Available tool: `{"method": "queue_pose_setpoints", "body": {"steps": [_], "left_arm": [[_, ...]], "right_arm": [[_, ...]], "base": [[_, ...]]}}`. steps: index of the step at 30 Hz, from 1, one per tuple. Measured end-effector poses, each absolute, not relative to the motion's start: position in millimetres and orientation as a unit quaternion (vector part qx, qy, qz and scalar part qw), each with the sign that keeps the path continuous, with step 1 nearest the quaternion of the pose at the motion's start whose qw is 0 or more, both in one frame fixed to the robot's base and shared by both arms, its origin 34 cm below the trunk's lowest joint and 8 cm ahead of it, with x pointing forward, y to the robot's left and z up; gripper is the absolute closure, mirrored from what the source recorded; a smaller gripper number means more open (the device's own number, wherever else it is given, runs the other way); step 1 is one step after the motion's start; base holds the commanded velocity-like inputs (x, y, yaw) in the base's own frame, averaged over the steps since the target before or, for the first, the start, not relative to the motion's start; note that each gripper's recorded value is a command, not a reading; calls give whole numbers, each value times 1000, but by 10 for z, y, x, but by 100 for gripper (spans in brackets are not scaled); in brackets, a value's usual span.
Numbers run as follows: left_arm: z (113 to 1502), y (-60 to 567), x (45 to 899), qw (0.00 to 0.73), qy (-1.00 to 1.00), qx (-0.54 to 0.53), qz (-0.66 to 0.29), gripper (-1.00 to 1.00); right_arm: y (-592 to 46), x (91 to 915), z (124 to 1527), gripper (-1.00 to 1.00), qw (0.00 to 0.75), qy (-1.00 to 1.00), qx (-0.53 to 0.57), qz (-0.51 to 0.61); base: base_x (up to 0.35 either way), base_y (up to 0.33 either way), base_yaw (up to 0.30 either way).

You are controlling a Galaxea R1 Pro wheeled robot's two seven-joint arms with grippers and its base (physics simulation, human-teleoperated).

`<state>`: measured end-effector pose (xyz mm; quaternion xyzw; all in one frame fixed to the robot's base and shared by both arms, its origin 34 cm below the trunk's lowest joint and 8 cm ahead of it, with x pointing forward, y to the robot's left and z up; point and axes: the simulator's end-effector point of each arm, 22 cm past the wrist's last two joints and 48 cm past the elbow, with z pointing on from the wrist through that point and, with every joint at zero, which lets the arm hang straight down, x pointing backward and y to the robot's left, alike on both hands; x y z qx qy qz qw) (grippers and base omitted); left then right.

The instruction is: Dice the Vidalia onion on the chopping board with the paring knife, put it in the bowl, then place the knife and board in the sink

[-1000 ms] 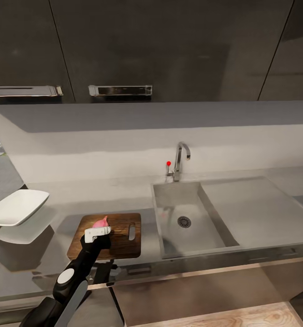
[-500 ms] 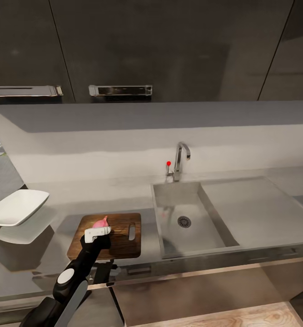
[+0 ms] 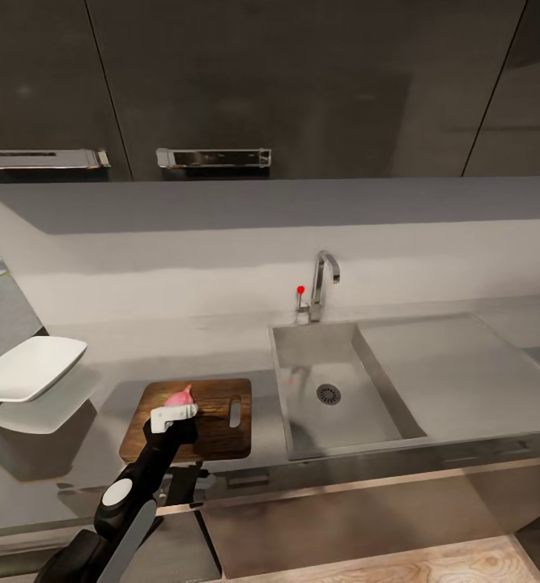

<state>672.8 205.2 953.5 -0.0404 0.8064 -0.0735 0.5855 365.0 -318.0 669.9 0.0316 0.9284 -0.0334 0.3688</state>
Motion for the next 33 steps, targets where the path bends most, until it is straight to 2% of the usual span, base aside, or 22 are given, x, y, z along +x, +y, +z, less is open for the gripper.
{"method": "queue_pose_setpoints", "body": {"steps": [33], "left_arm": [[9496, 2049, 6727, 582, 808, -41, -74, 100]], "right_arm": [[-3180, 3628, 6684, -100, 366, 930, 31, -34]], "base": [[0, 0, 0]]}}
